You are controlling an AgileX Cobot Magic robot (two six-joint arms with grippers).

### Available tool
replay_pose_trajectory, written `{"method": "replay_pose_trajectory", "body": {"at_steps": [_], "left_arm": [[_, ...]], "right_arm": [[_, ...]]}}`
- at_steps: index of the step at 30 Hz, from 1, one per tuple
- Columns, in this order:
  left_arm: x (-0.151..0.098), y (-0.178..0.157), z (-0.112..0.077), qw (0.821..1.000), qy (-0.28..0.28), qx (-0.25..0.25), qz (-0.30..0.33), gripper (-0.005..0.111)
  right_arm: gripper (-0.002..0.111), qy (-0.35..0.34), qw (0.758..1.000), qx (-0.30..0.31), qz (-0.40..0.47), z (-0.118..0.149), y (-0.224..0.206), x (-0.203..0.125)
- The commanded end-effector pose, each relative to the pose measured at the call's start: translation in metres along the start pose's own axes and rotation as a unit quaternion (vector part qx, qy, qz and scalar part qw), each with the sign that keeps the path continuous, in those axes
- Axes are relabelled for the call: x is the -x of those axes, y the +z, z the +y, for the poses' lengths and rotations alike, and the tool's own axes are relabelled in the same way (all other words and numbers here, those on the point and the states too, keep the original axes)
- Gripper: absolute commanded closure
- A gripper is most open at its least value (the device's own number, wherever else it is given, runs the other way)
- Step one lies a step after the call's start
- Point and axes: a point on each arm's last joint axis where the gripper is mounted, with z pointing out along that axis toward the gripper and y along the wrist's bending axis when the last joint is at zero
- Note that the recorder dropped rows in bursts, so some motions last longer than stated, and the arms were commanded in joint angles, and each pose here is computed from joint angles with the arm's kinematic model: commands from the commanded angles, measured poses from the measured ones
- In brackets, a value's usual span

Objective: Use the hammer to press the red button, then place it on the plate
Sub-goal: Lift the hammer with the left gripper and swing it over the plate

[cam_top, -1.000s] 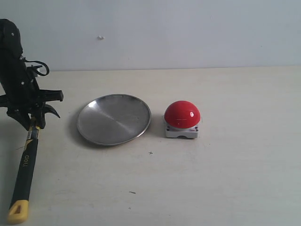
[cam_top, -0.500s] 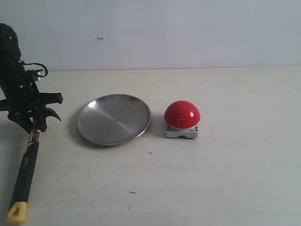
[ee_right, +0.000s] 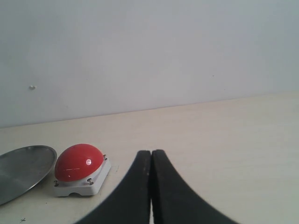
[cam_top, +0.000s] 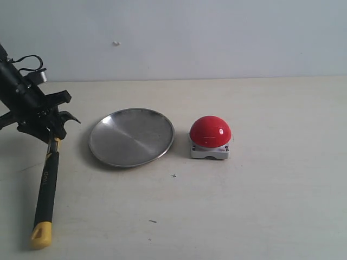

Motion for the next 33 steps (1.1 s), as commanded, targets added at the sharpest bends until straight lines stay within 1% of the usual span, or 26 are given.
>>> {"method": "replay_pose_trajectory", "body": {"at_steps": [1,3,4,6,9,17,20,24,26,33], "left_arm": [[-0.002,-0.030,-0.011,0.999,0.019,-0.030,-0.037,0.107],[-0.004,-0.039,-0.015,0.997,0.031,-0.045,-0.051,0.107],[-0.007,-0.045,-0.018,0.996,0.038,-0.063,-0.059,0.107],[-0.011,-0.050,-0.020,0.993,0.048,-0.080,-0.065,0.107],[-0.018,-0.051,-0.020,0.990,0.058,-0.107,-0.068,0.107],[-0.033,-0.047,-0.016,0.984,0.071,-0.149,-0.066,0.107],[-0.036,-0.044,-0.016,0.982,0.073,-0.162,-0.065,0.107],[-0.036,-0.041,-0.021,0.972,0.084,-0.203,-0.078,0.107],[-0.036,-0.041,-0.023,0.969,0.084,-0.216,-0.083,0.107],[-0.035,-0.043,-0.027,0.961,0.087,-0.242,-0.098,0.107]], "right_arm": [[0.108,-0.002,1.000,-0.002,-0.001,0.000,0.000,-0.001],[0.108,-0.002,1.000,-0.002,-0.001,0.000,0.000,-0.001],[0.108,-0.002,1.000,-0.002,-0.001,0.000,0.000,-0.001],[0.108,-0.002,1.000,-0.002,-0.001,0.000,0.000,-0.001],[0.108,-0.002,1.000,-0.002,-0.001,0.000,0.000,-0.001],[0.108,-0.002,1.000,-0.002,-0.001,0.000,0.000,-0.001],[0.108,-0.002,1.000,-0.002,-0.001,0.000,0.000,-0.001],[0.108,-0.002,1.000,-0.002,-0.001,0.000,0.000,-0.001],[0.108,-0.002,1.000,-0.002,-0.001,0.000,0.000,-0.001],[0.108,-0.002,1.000,-0.002,-0.001,0.000,0.000,-0.001]]}}
